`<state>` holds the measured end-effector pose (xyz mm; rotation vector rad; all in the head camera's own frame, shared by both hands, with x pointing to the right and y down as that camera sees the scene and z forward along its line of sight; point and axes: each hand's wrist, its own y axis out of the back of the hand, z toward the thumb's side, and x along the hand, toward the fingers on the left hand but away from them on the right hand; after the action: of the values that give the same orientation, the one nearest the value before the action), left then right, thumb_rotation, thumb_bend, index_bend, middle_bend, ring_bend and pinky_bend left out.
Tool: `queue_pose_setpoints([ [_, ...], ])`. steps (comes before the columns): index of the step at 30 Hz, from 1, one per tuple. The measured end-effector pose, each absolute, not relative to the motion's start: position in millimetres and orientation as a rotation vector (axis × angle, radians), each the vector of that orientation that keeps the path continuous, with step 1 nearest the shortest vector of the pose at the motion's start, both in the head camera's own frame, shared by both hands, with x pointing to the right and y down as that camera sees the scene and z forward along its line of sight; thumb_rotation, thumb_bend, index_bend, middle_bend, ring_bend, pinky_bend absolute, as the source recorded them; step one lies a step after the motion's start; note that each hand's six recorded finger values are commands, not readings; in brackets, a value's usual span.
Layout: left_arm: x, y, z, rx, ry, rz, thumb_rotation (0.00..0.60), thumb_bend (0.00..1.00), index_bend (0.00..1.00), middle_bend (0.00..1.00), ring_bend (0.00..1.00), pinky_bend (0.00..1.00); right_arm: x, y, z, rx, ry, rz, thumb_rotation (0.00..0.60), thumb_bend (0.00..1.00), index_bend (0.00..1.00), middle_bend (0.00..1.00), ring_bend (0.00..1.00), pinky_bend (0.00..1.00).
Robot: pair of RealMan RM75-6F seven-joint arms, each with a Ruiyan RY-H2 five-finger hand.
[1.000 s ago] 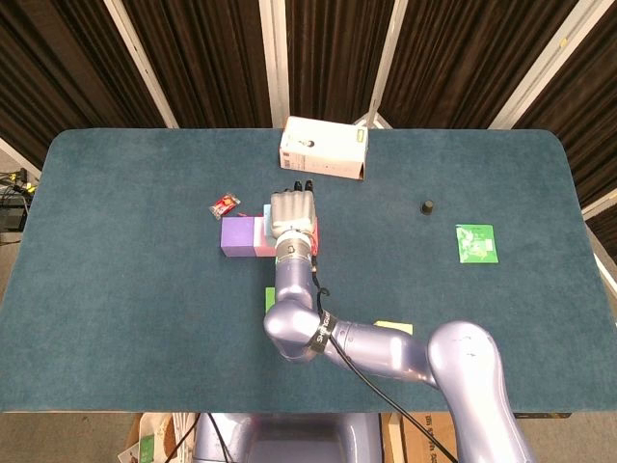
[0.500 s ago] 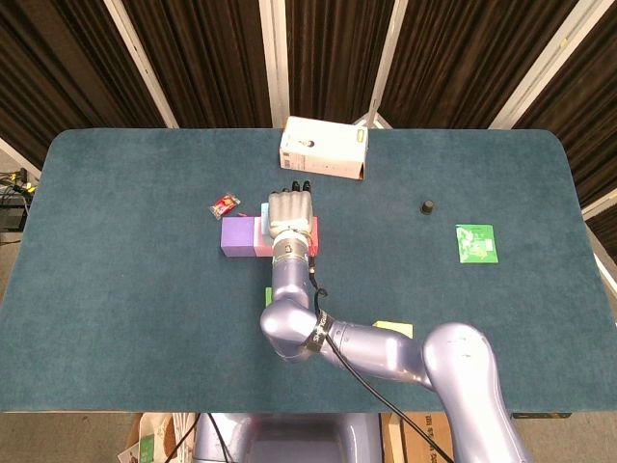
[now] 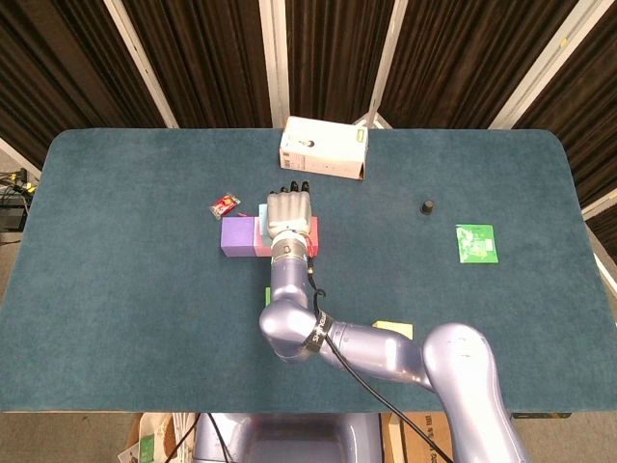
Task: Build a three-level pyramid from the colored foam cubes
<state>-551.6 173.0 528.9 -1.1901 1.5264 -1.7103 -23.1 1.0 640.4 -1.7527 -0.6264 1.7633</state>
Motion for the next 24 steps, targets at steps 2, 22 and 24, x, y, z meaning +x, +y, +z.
queue_pose_setpoints([
  [2, -551.6, 173.1, 528.5, -1.189, 1.528, -1.709, 0.600, 0.30, 0.07, 0.00, 0.00, 0.00, -22.6, 1.2, 640.8, -1.753, -0.625, 1.767, 0.600, 0.32, 0.23, 0.18, 0.01, 0.00],
  [22, -552.6, 173.0, 528.2, -1.183, 1.537, -1.710, 0.600, 0.30, 0.07, 0.00, 0.00, 0.00, -25.5, 3.0, 639.6, -1.767, -0.624, 1.766, 0.600, 0.32, 0.16, 0.15, 0.00, 0.00],
  [24, -552.8, 173.2, 528.0, -1.182, 1.539, -1.710, 0.600, 0.30, 0.07, 0.00, 0.00, 0.00, -26.3, 3.5, 639.7, -1.771, -0.623, 1.764, 0.600, 0.32, 0.15, 0.15, 0.00, 0.00],
])
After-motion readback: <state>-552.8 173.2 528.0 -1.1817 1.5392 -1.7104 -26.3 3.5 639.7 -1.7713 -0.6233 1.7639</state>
